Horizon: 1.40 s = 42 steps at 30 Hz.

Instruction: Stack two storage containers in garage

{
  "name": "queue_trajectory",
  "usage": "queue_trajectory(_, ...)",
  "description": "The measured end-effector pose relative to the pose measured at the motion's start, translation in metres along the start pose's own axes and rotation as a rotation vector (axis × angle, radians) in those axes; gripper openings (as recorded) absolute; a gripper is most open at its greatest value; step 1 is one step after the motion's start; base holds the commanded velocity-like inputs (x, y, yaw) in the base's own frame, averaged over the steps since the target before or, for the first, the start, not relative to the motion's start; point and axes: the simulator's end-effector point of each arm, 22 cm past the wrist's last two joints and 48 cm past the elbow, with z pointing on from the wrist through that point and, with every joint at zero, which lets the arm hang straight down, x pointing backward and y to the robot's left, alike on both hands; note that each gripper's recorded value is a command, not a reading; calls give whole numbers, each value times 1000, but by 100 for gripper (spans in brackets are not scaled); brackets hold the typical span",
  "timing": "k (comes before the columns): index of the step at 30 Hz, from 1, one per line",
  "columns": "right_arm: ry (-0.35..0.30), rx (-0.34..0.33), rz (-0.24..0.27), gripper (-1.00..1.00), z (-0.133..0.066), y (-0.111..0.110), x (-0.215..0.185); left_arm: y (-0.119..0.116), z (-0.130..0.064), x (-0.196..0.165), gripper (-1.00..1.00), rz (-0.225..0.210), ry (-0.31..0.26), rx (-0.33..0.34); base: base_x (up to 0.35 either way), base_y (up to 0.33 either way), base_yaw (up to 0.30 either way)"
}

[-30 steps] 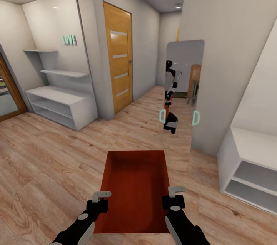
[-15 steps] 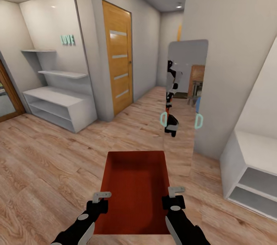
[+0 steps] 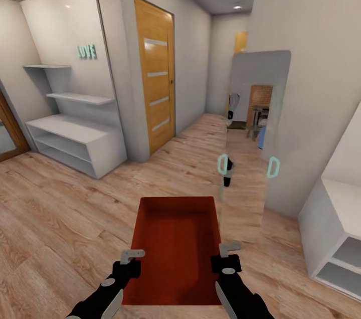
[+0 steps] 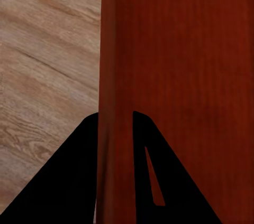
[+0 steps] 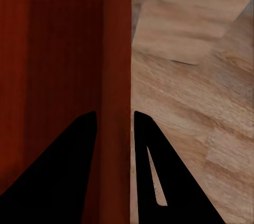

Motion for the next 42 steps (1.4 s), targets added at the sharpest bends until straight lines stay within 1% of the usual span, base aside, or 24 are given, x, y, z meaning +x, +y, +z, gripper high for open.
queue_trajectory(19, 0, 0, 2, -100, 0, 0, 0, 0, 0, -1, -100, 1, -1, 0, 323, 176, 0)
queue_trajectory(36, -2, 0, 0, -100, 0, 0, 0, 0, 0, 0, -100, 1, -1, -1, 332, 25, 0)
queue_trajectory(42, 0, 0, -1, -100, 0, 0, 0, -1, 0, 1, -100, 0, 1, -1, 320, 144, 0)
